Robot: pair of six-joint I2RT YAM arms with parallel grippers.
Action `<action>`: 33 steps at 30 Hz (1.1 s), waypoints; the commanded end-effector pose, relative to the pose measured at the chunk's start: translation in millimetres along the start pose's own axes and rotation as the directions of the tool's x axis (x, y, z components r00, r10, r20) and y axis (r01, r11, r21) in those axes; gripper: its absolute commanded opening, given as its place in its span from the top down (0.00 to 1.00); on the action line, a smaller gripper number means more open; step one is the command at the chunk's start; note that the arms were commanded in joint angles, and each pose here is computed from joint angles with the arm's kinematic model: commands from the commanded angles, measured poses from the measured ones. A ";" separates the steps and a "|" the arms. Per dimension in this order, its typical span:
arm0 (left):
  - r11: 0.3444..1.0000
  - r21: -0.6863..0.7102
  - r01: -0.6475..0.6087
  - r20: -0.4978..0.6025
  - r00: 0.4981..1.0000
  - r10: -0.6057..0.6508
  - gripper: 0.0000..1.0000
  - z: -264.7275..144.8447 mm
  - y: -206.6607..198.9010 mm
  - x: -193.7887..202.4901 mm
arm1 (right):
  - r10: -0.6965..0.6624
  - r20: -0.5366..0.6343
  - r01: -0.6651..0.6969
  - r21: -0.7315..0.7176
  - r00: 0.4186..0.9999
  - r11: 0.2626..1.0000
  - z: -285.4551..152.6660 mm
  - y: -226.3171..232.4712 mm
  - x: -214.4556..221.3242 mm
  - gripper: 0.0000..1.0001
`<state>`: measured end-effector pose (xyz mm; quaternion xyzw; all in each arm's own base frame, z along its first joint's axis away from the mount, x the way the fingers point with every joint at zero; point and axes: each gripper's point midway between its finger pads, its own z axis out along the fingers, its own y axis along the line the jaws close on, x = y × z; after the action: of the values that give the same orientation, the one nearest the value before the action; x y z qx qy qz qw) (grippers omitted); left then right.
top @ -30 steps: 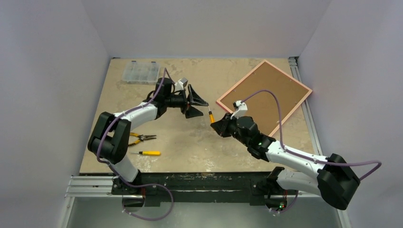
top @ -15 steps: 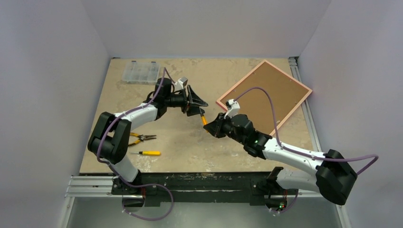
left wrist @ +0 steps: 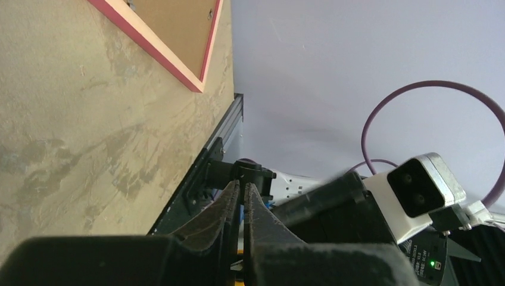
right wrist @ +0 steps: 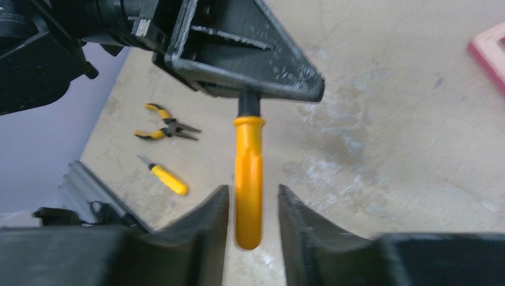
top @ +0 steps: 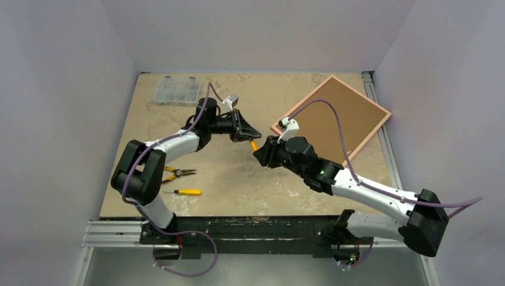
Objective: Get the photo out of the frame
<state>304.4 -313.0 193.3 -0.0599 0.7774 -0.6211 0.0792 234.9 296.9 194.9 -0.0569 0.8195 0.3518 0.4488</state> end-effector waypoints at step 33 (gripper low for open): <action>0.896 0.250 0.367 -0.014 0.927 -0.376 1.00 0.0 5.1 1.8 | 0.084 0.393 -0.098 0.016 0.916 0.995 22.0 -0.8 -20.7 0.51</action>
<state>297.4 -314.6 163.9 -0.2394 0.6891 -0.6817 -0.0554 256.4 303.0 184.9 0.0315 0.7458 0.3421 0.5708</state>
